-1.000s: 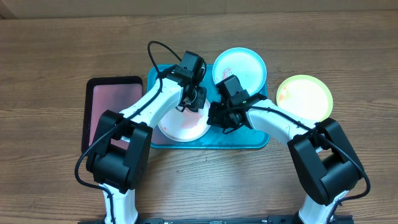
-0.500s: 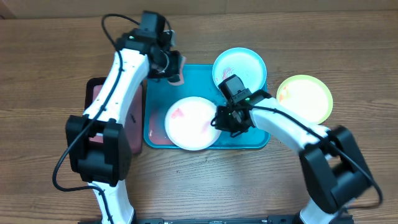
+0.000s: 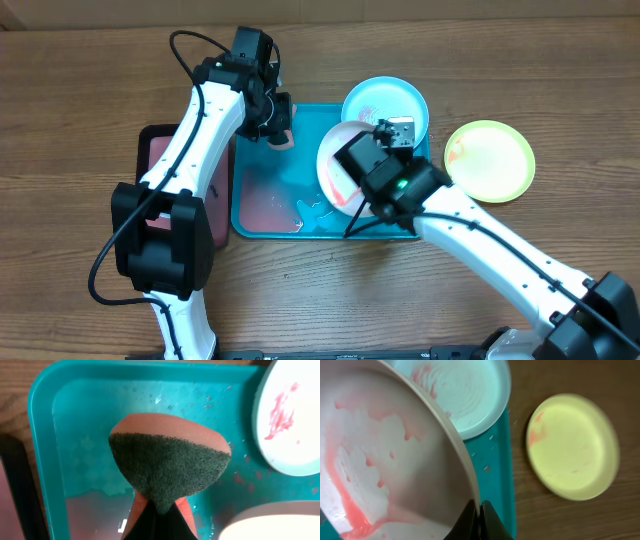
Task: Clean dirty plates on tray and stack at the side
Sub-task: 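Raise the sponge with the left gripper and tilt the white plate up, then carry the white plate right and lay it on the yellow plate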
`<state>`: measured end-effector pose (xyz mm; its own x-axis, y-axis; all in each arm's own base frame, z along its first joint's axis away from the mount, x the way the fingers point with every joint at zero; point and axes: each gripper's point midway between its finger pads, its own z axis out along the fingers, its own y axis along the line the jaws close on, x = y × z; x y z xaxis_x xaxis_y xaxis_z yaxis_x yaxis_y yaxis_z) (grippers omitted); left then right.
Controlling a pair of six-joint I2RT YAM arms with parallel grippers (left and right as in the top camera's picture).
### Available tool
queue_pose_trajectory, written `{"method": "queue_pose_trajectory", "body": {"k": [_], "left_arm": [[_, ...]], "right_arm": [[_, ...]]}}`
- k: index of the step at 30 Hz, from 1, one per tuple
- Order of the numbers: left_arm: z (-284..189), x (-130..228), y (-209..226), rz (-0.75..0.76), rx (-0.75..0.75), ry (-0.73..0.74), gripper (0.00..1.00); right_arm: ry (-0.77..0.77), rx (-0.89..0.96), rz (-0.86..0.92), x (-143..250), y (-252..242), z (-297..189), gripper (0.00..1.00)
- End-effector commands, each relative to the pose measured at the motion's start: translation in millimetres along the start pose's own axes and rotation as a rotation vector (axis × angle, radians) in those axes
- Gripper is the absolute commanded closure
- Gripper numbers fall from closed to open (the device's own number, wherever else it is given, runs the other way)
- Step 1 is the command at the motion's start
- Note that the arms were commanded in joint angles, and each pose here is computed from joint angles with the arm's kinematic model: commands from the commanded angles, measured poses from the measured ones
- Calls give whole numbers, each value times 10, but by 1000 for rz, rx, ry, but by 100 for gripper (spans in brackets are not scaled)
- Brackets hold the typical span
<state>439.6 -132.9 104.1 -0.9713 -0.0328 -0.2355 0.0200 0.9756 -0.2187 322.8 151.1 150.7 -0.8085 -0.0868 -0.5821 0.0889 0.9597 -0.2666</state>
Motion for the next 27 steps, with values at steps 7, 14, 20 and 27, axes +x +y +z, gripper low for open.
{"method": "queue_pose_trajectory", "body": {"k": [7, 14, 20, 27], "left_arm": [[109, 112, 58, -35, -20, 33, 96], [109, 108, 58, -35, -20, 31, 96], [109, 109, 58, -35, -20, 32, 96], [109, 110, 58, -35, -20, 32, 96]], "right_arm": [[-519, 431, -69, -602, -344, -786, 96], [-689, 525, -102, -667, -293, -1188, 96], [-711, 488, -124, -616, -165, -1272, 96], [-720, 473, -133, -594, -114, -1307, 96]]}}
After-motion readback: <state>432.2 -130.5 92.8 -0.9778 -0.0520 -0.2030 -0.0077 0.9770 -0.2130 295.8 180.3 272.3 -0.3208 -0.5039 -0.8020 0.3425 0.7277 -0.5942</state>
